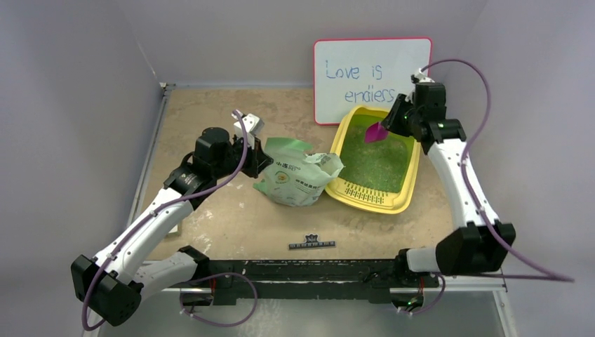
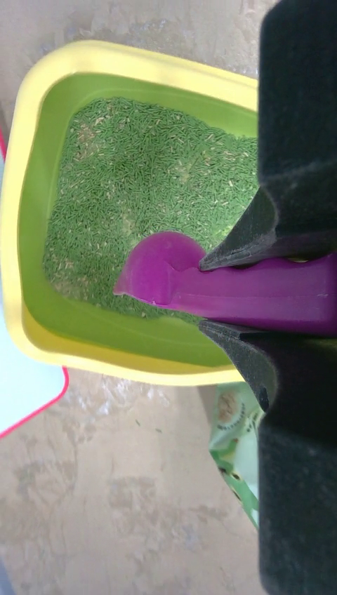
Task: Fill the litter box with clean litter
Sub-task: 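Pour the cat litter into the litter box, then scoop the cat litter from the cat litter bag.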
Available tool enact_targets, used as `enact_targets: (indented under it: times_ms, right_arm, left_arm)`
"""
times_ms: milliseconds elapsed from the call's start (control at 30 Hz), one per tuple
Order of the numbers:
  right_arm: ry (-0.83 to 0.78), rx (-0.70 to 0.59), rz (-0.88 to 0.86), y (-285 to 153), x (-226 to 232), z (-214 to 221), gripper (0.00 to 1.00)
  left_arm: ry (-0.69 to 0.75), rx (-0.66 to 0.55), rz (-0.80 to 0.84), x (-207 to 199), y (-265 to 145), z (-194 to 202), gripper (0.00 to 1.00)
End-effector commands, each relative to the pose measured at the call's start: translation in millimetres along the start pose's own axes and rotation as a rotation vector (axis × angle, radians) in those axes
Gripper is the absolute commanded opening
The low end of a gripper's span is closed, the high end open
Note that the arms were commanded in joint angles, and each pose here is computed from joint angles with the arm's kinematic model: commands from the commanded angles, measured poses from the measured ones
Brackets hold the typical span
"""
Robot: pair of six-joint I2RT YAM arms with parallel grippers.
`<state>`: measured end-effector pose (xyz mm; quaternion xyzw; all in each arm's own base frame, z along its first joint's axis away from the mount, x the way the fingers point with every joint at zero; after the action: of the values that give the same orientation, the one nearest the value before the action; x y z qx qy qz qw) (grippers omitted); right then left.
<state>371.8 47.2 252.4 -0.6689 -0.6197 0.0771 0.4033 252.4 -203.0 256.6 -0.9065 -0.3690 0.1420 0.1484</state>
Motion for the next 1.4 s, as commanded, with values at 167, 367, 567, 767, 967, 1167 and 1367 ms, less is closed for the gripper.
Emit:
enact_targets:
  times_ms: [167,367,567,767,967,1167,1367]
  right_arm:
    - [0.010,-0.016,-0.130,-77.2,13.4,17.1,0.00]
    - [0.006,0.023,-0.266,-110.5,32.9,27.2,0.00]
    - [0.037,0.045,-0.365,-133.6,47.2,34.2,0.00]
    - [0.040,0.022,-0.499,-151.9,68.0,28.5,0.00]
    - [0.058,0.065,-0.628,-160.0,86.4,31.6,0.00]
    - [0.024,0.129,-0.683,-164.7,92.2,39.2,0.00]
    - [0.016,0.161,-0.663,-161.8,89.4,42.9,0.00]
  left_arm:
    - [0.022,-0.141,0.014,-3.1,-2.4,-36.1,0.00]
    - [0.010,-0.144,0.017,-4.1,-2.1,-36.4,0.00]
    - [0.001,-0.145,0.017,-4.1,-0.8,-36.1,0.00]
    - [-0.002,-0.139,0.015,-3.4,-0.5,-33.3,0.00]
    - [-0.005,-0.146,0.015,-3.9,-1.1,-34.6,0.00]
    - [-0.007,-0.139,0.016,-3.4,0.7,-32.6,0.00]
    - [-0.006,-0.137,0.018,-3.3,2.6,-32.3,0.00]
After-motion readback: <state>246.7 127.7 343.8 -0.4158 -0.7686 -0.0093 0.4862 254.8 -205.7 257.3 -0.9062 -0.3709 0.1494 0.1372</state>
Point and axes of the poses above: each gripper's point midway between its finger pads, its own y axis out along the fingers, its own x axis along the line the jaws close on, z = x × y, the point moved 2 cm from there along -y, back along the fingers, and after that the axes turned 8 degrees about y, right-handed, at the moved point
